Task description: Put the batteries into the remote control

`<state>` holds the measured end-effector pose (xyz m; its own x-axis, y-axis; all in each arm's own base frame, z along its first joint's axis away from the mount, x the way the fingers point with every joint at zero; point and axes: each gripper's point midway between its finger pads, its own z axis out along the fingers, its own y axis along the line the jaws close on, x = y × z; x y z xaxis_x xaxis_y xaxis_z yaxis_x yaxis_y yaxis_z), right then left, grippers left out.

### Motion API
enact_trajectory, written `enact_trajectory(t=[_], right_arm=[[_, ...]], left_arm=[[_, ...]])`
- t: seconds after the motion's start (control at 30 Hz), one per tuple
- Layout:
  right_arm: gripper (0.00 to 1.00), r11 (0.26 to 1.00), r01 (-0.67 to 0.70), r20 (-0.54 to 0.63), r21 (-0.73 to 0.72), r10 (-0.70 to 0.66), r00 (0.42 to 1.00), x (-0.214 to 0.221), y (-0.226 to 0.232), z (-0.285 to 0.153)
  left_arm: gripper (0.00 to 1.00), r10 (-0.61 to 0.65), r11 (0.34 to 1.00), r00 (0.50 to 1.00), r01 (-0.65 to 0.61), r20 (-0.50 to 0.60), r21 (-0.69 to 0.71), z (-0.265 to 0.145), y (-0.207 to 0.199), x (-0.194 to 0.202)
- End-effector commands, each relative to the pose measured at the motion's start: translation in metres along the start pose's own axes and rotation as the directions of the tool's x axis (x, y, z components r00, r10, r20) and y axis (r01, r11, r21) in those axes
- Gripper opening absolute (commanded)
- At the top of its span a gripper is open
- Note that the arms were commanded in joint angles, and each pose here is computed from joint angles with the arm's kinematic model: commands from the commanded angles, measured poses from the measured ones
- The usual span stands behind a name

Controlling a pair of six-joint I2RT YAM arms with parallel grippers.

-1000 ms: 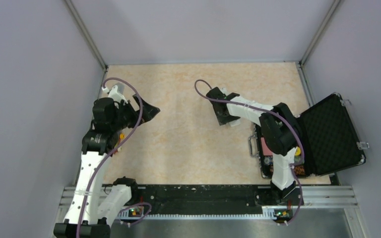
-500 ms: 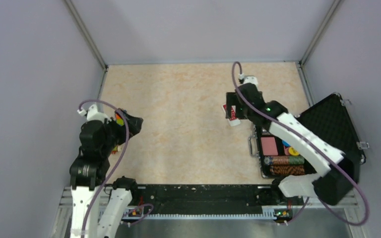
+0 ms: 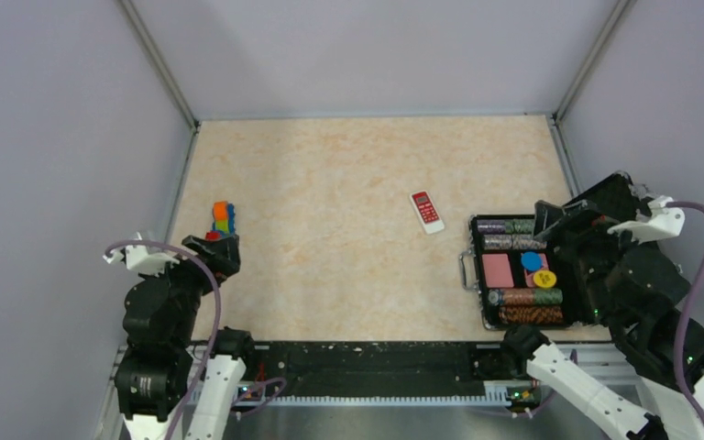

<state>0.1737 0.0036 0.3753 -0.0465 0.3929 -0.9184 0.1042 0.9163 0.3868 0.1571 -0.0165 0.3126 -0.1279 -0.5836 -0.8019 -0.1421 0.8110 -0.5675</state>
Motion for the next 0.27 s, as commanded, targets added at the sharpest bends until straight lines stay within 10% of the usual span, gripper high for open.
enact_trajectory(t=[0.0, 0.23], right_arm=[[0.99, 0.998, 0.020, -0.012, 0.067, -0.019, 1.000, -0.001, -0.024, -0.015], [0.99, 0.999, -0.032, -0.022, 0.028, 0.033, 0.999, 0.000, -0.031, -0.033]], left_arm=[[0.99, -0.024, 0.999, 0.998, 0.022, 0.062, 0.025, -0.014, 0.002, -0.004], [0.99, -0.029, 0.998, 0.998, 0.026, 0.060, 0.055, -0.027, 0.005, 0.005]])
